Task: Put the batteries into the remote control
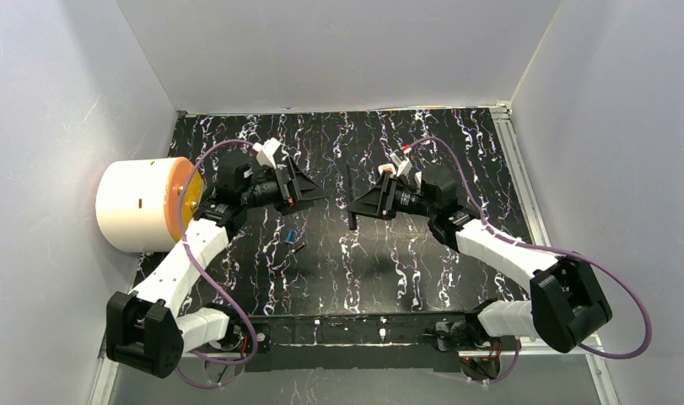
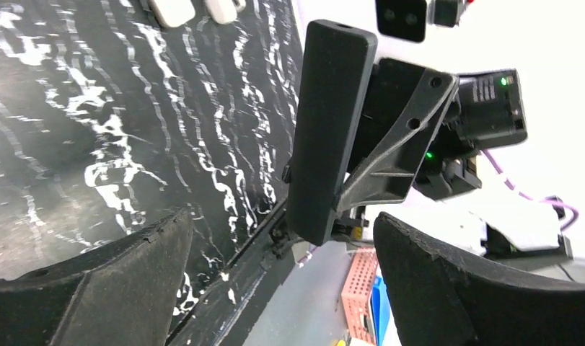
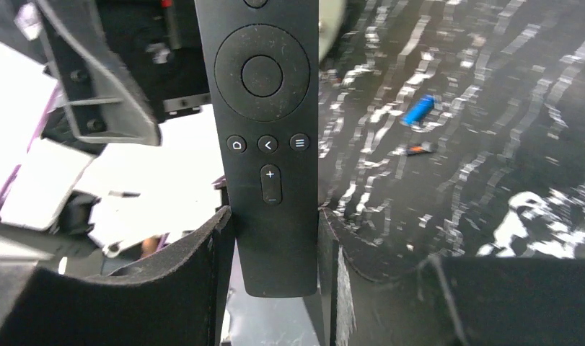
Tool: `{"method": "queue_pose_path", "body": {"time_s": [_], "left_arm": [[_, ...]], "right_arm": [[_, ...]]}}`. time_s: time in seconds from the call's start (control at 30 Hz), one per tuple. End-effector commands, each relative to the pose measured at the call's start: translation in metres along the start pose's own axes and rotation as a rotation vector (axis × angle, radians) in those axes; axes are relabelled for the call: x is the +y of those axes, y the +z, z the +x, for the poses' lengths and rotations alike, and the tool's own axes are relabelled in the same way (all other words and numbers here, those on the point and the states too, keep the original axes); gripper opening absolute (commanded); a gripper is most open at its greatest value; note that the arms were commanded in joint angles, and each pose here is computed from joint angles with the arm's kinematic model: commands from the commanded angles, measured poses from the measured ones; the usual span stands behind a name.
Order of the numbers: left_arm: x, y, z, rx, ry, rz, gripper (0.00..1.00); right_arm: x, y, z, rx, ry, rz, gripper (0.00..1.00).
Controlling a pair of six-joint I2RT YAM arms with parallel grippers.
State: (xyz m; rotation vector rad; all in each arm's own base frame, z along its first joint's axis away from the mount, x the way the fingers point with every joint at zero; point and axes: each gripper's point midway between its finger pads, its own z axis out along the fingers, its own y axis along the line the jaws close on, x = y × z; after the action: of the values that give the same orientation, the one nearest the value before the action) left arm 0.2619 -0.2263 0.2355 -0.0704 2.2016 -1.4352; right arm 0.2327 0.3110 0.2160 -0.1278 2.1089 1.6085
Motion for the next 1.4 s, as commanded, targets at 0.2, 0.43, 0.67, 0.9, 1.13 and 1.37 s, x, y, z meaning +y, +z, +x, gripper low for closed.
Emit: {"method": "queue_pose_path", "body": {"time_s": [0.2, 0.43, 0.67, 0.9, 1.13, 1.37], "left_arm": [[-0.065, -0.005, 0.011, 0.045, 0.156, 0.211, 0.98], [-0.083, -0.002, 0.01, 0.033, 0.157, 0.314, 0.98], [-0.074, 0.008, 0.024, 0.124, 0.094, 0.317, 0.66], [-0.082, -0.001, 0.025, 0.093, 0.135, 0.349, 0.15], [-0.073, 0.005, 0.013, 0.014, 0.103, 0.285, 0.0], [-0.002, 0.006, -0.01, -0.115, -0.035, -0.19, 0.0]], "right_arm": [[0.092, -0.003, 0.011, 0.102, -0.086, -0.359, 0.23], [0.104, 0.006, 0.026, 0.159, -0.088, -0.399, 0.23], [0.109, 0.011, 0.034, 0.194, -0.065, -0.432, 0.24], [0.104, 0.015, 0.034, 0.19, -0.033, -0.434, 0.25], [0.09, 0.02, 0.019, 0.071, -0.103, -0.318, 0.7], [0.051, 0.034, 0.017, -0.001, -0.433, 0.118, 0.82]]}}
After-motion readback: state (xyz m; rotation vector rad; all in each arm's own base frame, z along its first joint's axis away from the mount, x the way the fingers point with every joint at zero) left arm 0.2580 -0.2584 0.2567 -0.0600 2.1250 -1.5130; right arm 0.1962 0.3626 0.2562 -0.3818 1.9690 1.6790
